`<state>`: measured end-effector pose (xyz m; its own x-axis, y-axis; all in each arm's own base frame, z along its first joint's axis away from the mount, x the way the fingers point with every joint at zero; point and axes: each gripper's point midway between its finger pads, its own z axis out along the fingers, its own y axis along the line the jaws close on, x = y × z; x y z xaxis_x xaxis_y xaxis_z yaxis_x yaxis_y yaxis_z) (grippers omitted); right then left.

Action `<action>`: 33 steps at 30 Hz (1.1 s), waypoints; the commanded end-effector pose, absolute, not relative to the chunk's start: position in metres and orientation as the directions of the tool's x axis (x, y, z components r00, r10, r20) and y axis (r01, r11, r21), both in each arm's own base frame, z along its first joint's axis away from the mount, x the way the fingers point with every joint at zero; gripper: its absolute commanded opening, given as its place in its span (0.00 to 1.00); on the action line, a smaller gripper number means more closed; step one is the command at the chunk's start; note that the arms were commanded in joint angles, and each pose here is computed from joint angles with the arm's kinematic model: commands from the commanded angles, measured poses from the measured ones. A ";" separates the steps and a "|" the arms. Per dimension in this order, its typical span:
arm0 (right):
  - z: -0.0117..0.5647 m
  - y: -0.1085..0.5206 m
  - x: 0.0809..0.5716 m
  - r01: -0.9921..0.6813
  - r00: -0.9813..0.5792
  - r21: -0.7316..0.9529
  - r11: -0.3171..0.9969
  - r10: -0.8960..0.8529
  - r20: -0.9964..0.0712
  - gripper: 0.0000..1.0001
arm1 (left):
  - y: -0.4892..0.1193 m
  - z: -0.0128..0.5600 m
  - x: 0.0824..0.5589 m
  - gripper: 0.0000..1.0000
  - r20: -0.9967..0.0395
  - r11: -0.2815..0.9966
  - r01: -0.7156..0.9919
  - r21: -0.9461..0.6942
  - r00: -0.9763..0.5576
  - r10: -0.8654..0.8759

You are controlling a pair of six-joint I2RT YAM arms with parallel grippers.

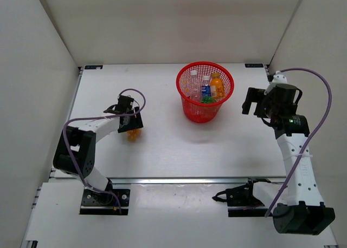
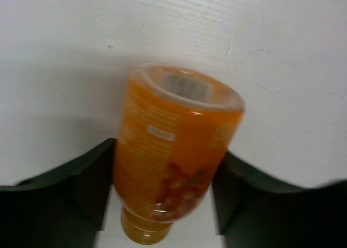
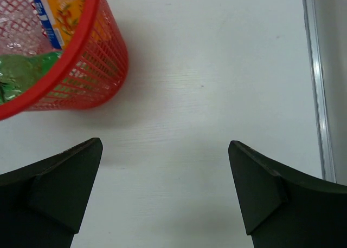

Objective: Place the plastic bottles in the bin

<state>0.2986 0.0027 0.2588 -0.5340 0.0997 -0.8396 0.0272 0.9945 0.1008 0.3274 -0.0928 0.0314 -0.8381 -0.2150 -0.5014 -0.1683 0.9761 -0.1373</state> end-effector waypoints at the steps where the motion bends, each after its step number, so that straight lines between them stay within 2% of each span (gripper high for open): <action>1: 0.275 -0.004 0.285 0.064 -0.480 0.120 0.991 0.136 -0.867 0.99 | -0.092 0.053 0.357 0.62 -0.570 0.976 -0.167 -0.137 -0.793 -0.216; 2: 0.273 -0.010 0.281 0.101 -0.478 0.113 0.988 0.148 -0.866 1.00 | -0.100 0.063 0.360 0.53 -0.584 0.979 -0.143 -0.143 -0.787 -0.200; 4: 0.264 -0.018 0.270 0.150 -0.483 0.113 0.982 0.173 -0.858 0.99 | -0.113 0.093 0.365 0.47 -0.631 0.985 -0.093 -0.148 -0.757 -0.167; 6: 0.251 -0.032 0.263 0.229 -0.487 0.106 0.968 0.208 -0.848 0.99 | -0.130 0.132 0.370 0.47 -0.696 0.985 -0.041 -0.165 -0.703 -0.146; 9: 0.226 -0.043 0.252 0.279 -0.523 0.118 0.953 0.254 -0.814 1.00 | -0.174 0.209 0.383 0.39 -0.803 0.963 0.088 -0.256 -0.574 -0.161; 14: 0.215 -0.042 0.245 0.272 -0.520 0.150 0.950 0.276 -0.808 0.99 | -0.265 0.344 0.401 0.43 -0.894 0.863 0.339 -0.373 -0.381 -0.237; 15: 0.212 -0.038 0.244 0.252 -0.531 0.145 0.957 0.262 -0.806 0.99 | -0.272 0.341 0.410 0.45 -0.900 0.876 0.329 -0.352 -0.375 -0.221; 17: 0.215 -0.034 0.242 0.255 -0.522 0.152 0.955 0.268 -0.810 0.99 | -0.303 0.375 0.412 0.48 -0.918 0.855 0.383 -0.350 -0.323 -0.231; 23: 0.220 -0.016 0.234 0.214 -0.502 0.191 0.958 0.275 -0.820 0.99 | -0.347 0.354 0.436 0.52 -0.902 0.841 0.397 -0.368 -0.372 -0.219; 26: 0.220 -0.015 0.230 0.220 -0.500 0.199 0.955 0.285 -0.818 0.99 | -0.363 0.335 0.442 0.64 -0.899 0.853 0.395 -0.341 -0.401 -0.173; 27: 0.217 -0.015 0.229 0.216 -0.504 0.196 0.956 0.281 -0.817 0.99 | -0.361 0.334 0.444 0.77 -0.907 0.868 0.381 -0.318 -0.390 -0.161; 28: 0.214 -0.013 0.228 0.208 -0.511 0.198 0.958 0.279 -0.813 0.99 | -0.366 0.335 0.440 0.86 -0.907 0.867 0.383 -0.319 -0.387 -0.163; 30: 0.203 -0.015 0.226 0.221 -0.536 0.186 0.958 0.278 -0.797 0.99 | -0.364 0.341 0.442 0.99 -0.911 0.870 0.379 -0.315 -0.378 -0.166; 33: 0.200 -0.019 0.227 0.241 -0.549 0.176 0.955 0.283 -0.787 1.00 | -0.361 0.359 0.431 0.98 -0.917 0.865 0.399 -0.304 -0.369 -0.152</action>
